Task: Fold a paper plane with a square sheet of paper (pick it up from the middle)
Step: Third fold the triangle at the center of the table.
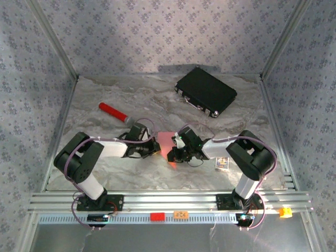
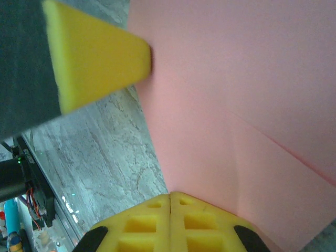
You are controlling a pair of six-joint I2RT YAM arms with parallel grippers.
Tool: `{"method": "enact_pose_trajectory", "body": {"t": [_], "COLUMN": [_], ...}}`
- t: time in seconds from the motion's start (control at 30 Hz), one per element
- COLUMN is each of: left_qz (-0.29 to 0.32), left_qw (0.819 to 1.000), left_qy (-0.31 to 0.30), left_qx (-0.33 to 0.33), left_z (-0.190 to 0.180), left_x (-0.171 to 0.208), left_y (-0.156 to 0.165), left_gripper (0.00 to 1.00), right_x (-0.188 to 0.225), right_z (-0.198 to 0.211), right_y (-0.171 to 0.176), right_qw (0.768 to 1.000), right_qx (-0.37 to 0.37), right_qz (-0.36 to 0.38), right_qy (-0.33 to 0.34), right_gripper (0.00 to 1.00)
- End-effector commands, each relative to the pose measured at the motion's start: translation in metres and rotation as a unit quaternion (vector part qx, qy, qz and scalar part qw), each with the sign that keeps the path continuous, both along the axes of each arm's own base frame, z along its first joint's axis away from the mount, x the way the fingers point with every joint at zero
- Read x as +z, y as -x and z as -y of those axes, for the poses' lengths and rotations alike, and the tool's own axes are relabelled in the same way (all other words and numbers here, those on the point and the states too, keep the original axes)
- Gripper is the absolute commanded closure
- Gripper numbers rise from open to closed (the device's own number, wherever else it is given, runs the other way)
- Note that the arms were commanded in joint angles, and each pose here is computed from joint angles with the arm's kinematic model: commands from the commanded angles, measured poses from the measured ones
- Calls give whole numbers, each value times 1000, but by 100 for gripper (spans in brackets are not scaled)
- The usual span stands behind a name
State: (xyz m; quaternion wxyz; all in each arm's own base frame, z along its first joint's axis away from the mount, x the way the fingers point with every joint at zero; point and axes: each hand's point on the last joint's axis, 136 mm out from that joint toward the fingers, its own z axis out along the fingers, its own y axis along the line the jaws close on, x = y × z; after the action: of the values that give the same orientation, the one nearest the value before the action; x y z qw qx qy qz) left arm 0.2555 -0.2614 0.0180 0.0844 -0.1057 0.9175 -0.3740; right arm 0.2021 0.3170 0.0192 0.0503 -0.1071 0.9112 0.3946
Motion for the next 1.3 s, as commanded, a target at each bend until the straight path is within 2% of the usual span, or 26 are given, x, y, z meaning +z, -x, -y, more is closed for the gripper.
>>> {"method": "enact_pose_trajectory", "body": {"t": [0.0, 0.5, 0.77, 0.93, 1.27], "left_qz": [-3, 40, 64, 43, -15], "left_qw": [998, 998, 997, 997, 996], "left_qy": [-47, -23, 17, 10, -42], "left_qx": [33, 34, -36, -61, -73], "left_z": [-30, -28, 14, 29, 17], "left_x": [-19, 27, 41, 25, -17], "left_y": [-5, -16, -6, 1, 14], "left_gripper": [100, 98, 96, 97, 100], "right_x": [-33, -30, -27, -26, -1], "right_z": [30, 28, 29, 28, 12], "right_y": [27, 25, 23, 22, 10], "right_qw": [996, 997, 997, 998, 999], "right_qx": [0, 2, 0, -2, 3], "right_qz": [-53, -51, -49, -47, -26], "right_qy": [69, 59, 55, 53, 18], "right_gripper": [100, 100, 100, 100, 100]}}
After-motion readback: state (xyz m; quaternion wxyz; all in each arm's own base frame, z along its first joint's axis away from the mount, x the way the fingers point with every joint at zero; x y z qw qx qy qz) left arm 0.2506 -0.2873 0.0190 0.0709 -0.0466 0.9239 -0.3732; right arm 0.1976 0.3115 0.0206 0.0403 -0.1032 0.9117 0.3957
